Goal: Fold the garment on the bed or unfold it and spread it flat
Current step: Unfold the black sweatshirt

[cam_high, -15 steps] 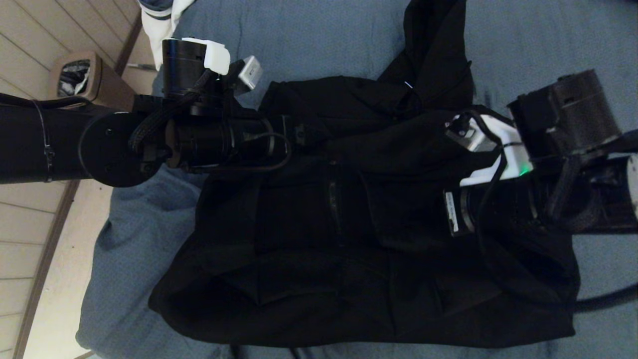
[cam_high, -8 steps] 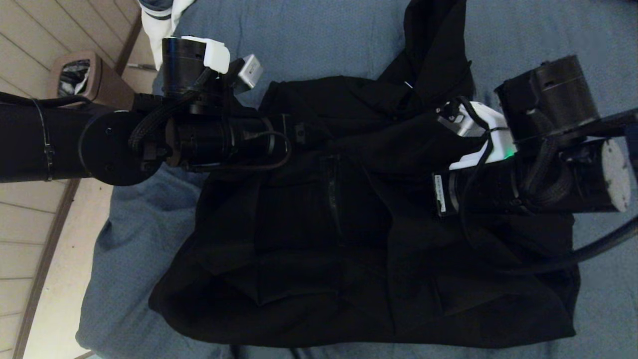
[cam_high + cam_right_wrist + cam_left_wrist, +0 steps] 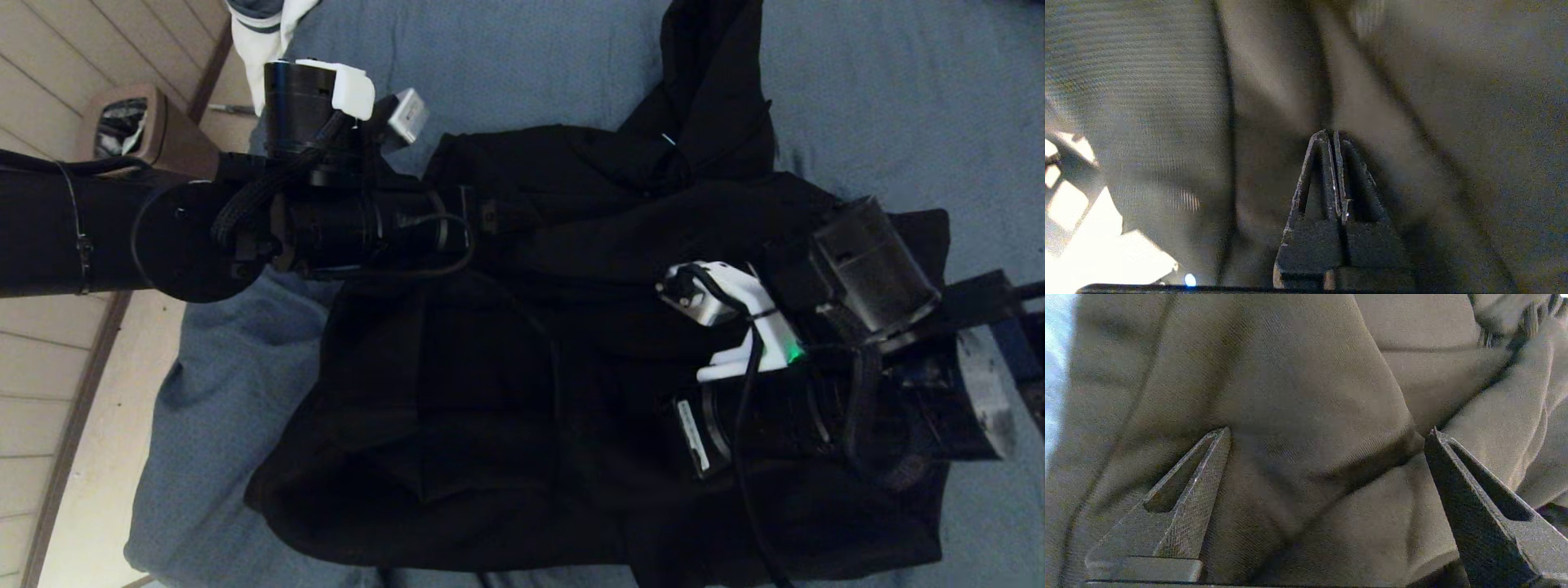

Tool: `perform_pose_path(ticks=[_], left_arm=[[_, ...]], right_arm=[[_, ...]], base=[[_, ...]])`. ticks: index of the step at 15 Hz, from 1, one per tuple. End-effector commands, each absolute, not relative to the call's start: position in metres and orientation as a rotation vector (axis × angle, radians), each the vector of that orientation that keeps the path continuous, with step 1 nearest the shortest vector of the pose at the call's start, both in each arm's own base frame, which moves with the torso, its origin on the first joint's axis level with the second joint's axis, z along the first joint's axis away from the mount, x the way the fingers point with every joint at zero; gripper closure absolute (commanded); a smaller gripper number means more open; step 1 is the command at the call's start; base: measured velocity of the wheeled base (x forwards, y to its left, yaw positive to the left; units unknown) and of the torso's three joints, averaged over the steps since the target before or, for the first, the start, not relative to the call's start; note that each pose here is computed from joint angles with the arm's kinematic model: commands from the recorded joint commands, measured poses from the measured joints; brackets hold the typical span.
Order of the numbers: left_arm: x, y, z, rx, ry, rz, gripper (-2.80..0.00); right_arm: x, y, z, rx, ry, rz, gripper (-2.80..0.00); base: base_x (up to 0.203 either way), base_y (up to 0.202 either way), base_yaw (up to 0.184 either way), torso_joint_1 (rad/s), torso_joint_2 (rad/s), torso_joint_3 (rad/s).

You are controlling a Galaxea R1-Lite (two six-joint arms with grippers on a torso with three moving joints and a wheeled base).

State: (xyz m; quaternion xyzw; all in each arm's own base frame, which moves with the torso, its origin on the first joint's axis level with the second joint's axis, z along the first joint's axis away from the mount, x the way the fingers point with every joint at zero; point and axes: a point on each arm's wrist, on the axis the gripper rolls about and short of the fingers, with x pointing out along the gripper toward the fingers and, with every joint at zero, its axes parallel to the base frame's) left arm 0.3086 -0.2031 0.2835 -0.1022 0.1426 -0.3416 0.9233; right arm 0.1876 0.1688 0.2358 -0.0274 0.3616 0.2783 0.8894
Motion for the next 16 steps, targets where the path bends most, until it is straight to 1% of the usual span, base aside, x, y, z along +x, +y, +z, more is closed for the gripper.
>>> perform_pose_path(ticks=[1, 9, 13, 16], left_arm=[[0.312, -0.200, 0.286, -0.213, 0.284, -0.690, -2.80], [0.322, -0.197, 0.290, -0.220, 0.277, -0.690, -2.80], [0.323, -0.197, 0.289, -0.220, 0.279, -0.685, -2.80], [0.323, -0.196, 0.289, -0.221, 0.282, -0.684, -2.80]], right_arm=[[0.172, 0.157, 0.225, -0.074, 0.786, 0.577, 0.00], [0.116, 0.106, 0.191, -0.112, 0.853, 0.570, 0.00], [0.087, 0.089, 0.176, -0.129, 0.866, 0.651, 0.00], [0.090, 0.091, 0.188, -0.112, 0.814, 0.659, 0.00]], base=[[0.000, 0.000, 0.000, 0.000, 0.00, 0.000], [0.000, 0.000, 0.000, 0.000, 0.00, 0.000], [0.000, 0.000, 0.000, 0.000, 0.00, 0.000], [0.000, 0.000, 0.000, 0.000, 0.00, 0.000]])
